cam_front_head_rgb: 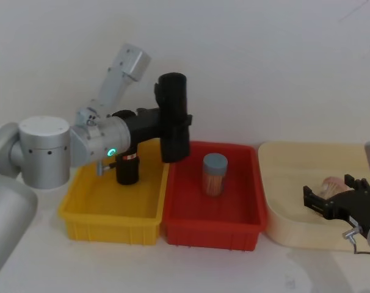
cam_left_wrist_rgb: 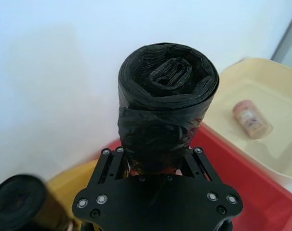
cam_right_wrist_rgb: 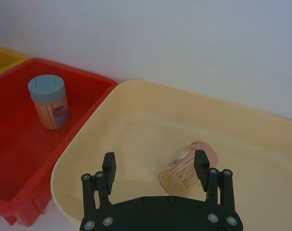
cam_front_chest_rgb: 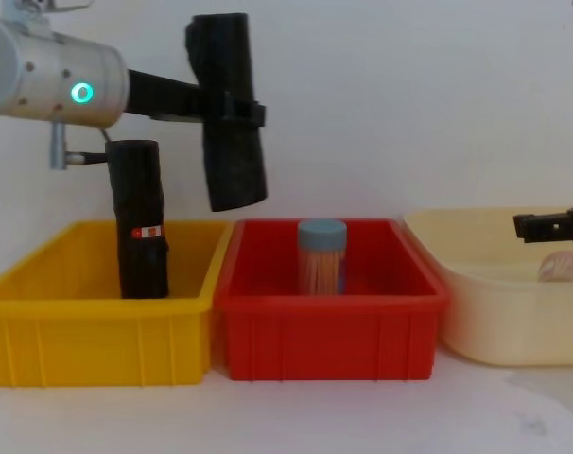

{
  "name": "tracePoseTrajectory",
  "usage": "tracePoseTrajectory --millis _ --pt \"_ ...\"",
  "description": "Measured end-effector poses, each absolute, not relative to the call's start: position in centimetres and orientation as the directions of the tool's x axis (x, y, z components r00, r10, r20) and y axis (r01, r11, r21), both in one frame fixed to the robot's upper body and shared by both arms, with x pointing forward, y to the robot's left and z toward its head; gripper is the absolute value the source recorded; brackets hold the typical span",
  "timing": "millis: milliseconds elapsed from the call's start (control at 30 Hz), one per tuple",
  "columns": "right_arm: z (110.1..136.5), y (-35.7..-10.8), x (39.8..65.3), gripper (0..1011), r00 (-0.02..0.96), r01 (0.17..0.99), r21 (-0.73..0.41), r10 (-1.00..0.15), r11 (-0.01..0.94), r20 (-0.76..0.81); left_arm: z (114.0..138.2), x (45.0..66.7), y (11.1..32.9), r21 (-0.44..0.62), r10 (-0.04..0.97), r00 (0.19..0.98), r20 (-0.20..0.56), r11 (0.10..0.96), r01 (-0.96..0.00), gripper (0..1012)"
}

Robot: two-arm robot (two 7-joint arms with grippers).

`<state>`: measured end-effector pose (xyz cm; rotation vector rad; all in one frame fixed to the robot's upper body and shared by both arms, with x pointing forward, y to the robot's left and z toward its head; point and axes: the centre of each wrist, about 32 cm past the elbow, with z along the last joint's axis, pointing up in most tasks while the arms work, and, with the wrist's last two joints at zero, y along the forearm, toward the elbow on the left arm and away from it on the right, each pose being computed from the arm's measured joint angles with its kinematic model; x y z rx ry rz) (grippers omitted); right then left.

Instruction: Pick up the garbage bag with the one hand and transfer it to the other hand.

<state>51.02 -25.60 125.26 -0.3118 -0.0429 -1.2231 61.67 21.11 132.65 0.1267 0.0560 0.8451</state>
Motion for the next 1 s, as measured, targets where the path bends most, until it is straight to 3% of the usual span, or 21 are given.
tracePoseTrajectory --millis 1000 --pt "125.3 -25.6 51.0 999 0.346 0.929 -0.212 -0.917 0.304 0.199 132.4 63.8 15.5 0.105 0.652 0.758 0.012 0.753 -0.650 431"
